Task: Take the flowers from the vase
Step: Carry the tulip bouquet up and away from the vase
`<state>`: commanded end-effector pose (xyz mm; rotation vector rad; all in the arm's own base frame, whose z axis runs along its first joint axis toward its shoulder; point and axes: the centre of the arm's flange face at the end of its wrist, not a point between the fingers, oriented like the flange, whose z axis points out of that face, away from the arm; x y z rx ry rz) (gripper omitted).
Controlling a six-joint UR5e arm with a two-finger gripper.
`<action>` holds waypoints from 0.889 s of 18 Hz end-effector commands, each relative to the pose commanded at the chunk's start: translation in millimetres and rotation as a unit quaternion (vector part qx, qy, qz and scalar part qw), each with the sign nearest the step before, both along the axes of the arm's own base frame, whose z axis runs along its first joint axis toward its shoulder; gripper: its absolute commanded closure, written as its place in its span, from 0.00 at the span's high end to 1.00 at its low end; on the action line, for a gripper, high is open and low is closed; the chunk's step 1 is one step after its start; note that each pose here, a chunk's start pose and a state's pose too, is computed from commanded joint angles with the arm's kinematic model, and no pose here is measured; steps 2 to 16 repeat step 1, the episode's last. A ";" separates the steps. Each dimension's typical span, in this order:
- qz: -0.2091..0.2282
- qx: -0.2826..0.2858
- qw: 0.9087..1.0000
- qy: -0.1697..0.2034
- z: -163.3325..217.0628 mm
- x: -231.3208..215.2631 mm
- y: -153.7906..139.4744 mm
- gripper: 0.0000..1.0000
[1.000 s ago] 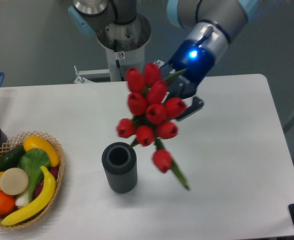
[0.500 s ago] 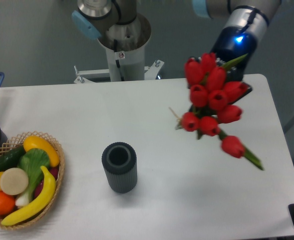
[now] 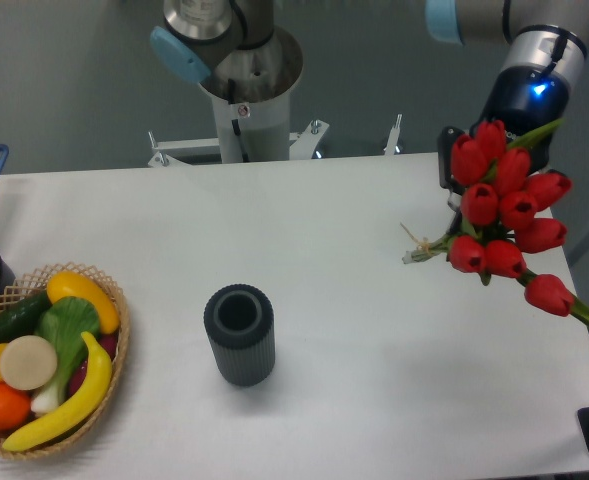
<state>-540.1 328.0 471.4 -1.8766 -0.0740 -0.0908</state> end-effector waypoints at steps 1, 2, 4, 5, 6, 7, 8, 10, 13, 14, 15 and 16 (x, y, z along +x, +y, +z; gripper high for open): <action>0.005 0.000 1.000 0.001 -2.8 -2.7 -6.8 0.37; 0.005 0.000 1.000 0.001 -2.8 -2.7 -6.8 0.37; 0.005 0.000 1.000 0.001 -2.8 -2.7 -6.8 0.37; 0.005 0.000 1.000 0.001 -2.8 -2.7 -6.8 0.37; 0.005 0.000 1.000 0.001 -2.8 -2.7 -6.8 0.37; 0.005 0.000 1.000 0.001 -2.8 -2.7 -6.8 0.37; 0.005 0.000 1.000 0.001 -2.8 -2.7 -6.8 0.37; 0.005 0.000 1.000 0.001 -2.8 -2.7 -6.8 0.37; 0.005 0.000 1.000 0.001 -2.8 -2.7 -6.8 0.37; 0.005 0.000 1.000 0.001 -2.8 -2.7 -6.8 0.37; 0.005 0.000 1.000 0.001 -2.8 -2.7 -6.8 0.37; 0.005 0.000 1.000 0.001 -2.8 -2.7 -6.8 0.37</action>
